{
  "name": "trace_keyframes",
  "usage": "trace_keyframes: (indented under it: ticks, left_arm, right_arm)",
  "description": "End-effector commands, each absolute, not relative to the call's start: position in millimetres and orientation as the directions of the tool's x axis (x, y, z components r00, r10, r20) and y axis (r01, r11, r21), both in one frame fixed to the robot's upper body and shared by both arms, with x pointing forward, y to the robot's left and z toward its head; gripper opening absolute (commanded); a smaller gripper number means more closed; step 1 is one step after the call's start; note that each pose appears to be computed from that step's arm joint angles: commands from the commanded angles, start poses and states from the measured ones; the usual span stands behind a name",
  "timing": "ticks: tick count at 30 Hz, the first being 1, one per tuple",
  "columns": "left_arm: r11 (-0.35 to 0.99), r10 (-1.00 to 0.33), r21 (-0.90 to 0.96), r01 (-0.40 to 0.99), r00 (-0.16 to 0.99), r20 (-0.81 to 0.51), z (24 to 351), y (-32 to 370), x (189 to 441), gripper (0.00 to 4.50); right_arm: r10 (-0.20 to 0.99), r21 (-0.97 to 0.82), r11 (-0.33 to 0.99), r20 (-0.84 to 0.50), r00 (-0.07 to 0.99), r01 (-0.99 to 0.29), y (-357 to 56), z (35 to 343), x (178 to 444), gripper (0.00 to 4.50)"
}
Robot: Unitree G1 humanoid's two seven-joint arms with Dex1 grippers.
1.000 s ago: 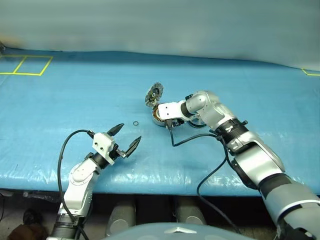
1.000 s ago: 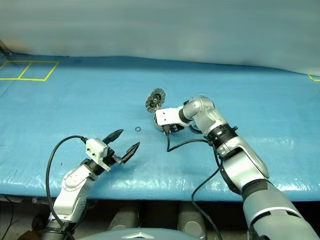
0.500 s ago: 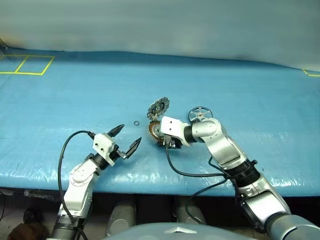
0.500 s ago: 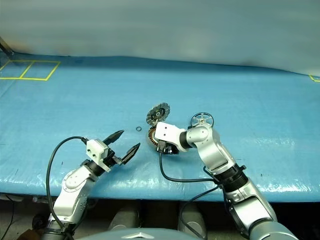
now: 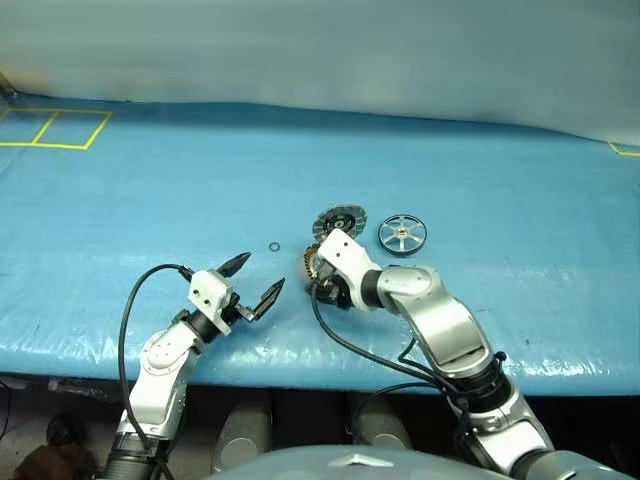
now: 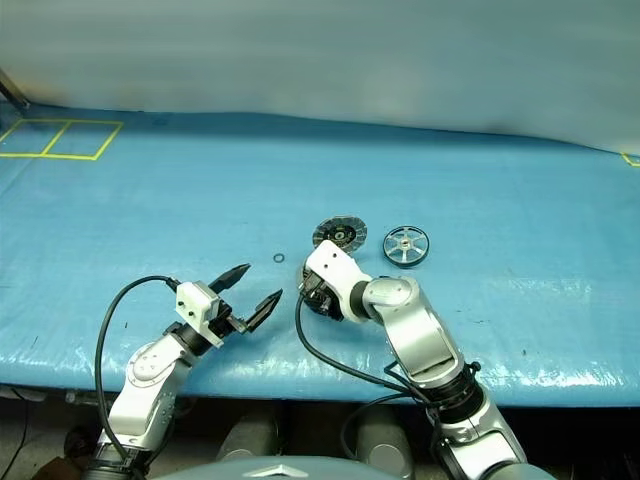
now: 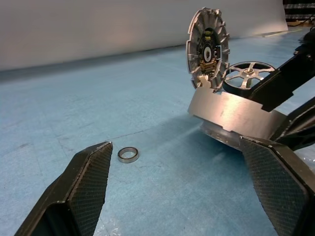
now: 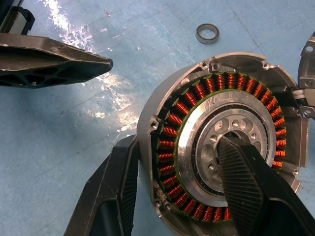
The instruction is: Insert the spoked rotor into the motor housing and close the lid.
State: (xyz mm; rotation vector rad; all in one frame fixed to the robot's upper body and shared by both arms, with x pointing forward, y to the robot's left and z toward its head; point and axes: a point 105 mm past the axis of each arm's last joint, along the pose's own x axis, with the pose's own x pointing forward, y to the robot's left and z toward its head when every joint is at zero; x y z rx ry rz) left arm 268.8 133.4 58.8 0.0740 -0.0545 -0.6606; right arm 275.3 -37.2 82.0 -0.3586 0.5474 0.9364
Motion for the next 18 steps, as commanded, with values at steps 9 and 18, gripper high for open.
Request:
trace_keyframes:
  ticks: [9, 18]
  left_arm:
    - [0.782, -0.62, 0.125, 0.61, 0.781, 0.071, 72.8, 130.7, 267.7, 4.5]
    - [0.78, -0.62, 0.148, 0.608, 0.783, 0.053, 74.0, 138.9, 269.8, 4.5]
  right_arm:
    - [0.645, 0.022, 0.58, -0.623, 0.443, -0.814, -31.3, 66.4, 269.5, 2.42]
    - [0.738, 0.039, 0.547, -0.494, 0.459, -0.837, -17.3, 108.8, 273.5, 4.33]
